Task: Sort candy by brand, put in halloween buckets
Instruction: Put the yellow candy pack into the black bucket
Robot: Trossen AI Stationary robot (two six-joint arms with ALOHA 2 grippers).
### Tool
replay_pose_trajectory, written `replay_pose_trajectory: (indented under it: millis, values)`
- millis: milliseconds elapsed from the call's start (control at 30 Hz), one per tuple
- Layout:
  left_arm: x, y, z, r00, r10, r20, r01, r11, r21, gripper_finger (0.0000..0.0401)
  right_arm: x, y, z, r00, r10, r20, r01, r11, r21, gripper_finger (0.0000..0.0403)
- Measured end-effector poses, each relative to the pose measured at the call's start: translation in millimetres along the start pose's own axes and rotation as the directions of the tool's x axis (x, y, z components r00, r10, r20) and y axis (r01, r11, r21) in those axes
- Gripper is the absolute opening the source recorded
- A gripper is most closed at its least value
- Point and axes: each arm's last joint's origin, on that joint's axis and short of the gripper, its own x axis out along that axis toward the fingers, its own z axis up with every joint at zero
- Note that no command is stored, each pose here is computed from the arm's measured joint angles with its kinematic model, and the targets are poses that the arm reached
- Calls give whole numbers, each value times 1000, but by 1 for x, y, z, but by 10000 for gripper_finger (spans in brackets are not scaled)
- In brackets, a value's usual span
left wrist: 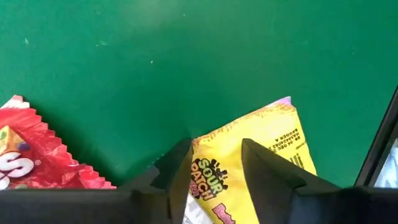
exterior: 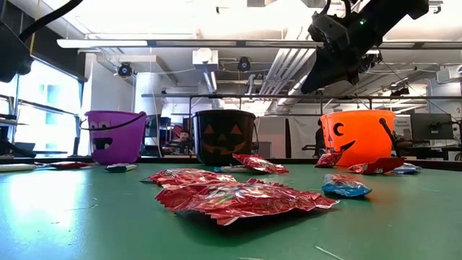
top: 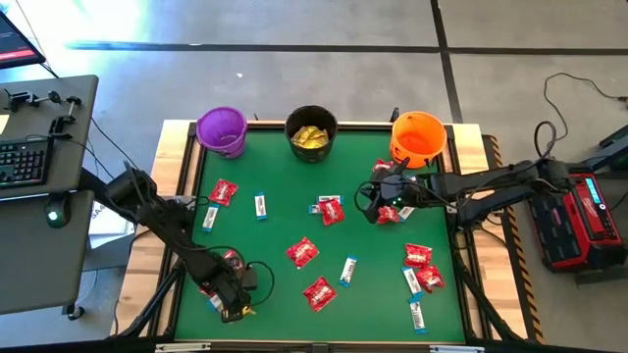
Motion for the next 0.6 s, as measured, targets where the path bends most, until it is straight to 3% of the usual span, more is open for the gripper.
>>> replay_pose_trajectory:
  millis: [233, 600]
  values:
    - [-10, 3, 4, 999, -5, 50, 4, 1000, 17, 12, 0, 0, 0, 1000, 0, 1, 0, 1000, 0, 0]
    - [-42, 10, 22, 986, -102, 131, 101, 995, 19, 1, 0, 0, 0, 1000, 0, 1, 0, 1000, 2, 0]
